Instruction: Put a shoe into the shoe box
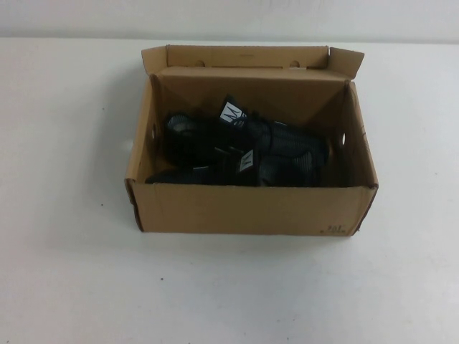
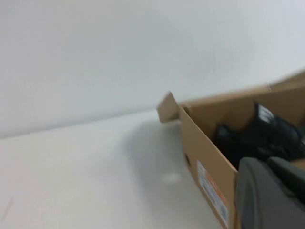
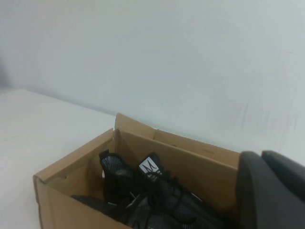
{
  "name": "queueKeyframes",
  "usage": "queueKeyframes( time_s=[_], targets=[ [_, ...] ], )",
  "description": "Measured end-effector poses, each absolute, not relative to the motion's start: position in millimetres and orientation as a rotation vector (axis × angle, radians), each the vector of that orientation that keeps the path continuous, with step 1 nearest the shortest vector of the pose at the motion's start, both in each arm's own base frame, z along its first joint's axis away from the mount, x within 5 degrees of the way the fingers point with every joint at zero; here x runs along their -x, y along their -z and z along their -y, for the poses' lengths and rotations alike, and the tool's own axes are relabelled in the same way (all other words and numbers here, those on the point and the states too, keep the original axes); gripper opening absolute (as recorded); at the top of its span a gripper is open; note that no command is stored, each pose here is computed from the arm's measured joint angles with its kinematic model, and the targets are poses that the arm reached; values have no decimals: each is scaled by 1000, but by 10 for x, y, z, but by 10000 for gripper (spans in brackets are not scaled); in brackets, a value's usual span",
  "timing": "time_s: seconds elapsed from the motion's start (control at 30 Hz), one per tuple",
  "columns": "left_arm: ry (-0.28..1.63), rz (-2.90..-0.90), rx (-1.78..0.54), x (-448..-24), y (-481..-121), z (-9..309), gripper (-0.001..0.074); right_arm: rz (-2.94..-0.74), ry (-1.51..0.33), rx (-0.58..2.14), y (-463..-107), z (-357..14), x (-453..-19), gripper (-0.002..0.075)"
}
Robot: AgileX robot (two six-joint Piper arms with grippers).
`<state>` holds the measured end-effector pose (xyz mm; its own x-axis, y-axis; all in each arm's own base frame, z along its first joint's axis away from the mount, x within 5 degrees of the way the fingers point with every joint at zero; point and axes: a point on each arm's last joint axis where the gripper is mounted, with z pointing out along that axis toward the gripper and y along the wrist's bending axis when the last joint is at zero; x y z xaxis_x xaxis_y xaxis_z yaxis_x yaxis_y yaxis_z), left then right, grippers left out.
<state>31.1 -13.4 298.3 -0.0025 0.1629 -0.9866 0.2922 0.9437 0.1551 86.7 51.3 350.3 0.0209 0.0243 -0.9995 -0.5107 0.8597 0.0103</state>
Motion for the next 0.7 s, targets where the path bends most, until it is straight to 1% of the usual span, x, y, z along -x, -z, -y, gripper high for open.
queueKeyframes(
  time_s=[0.17, 0.33, 0.43, 0.53, 0.7],
  targets=[
    [93, -1534, -215, -391, -2638, 92, -1, -1503, -433, 404, -3503, -513, -867, -16],
    [107, -1657, -123, -501, -2159, 75, -1, -1503, -433, 404, -3503, -513, -867, -16],
    [106, -1724, -110, -532, -1945, 71, -1, -1503, -433, 404, -3503, -513, -867, -16],
    [106, -1773, -107, -541, -1812, 71, -1, -1503, -433, 404, -3503, -513, -867, -16],
    [106, -1881, -100, -518, -1705, 65, -1, -1503, -433, 404, -3503, -513, -867, -16]
  ],
)
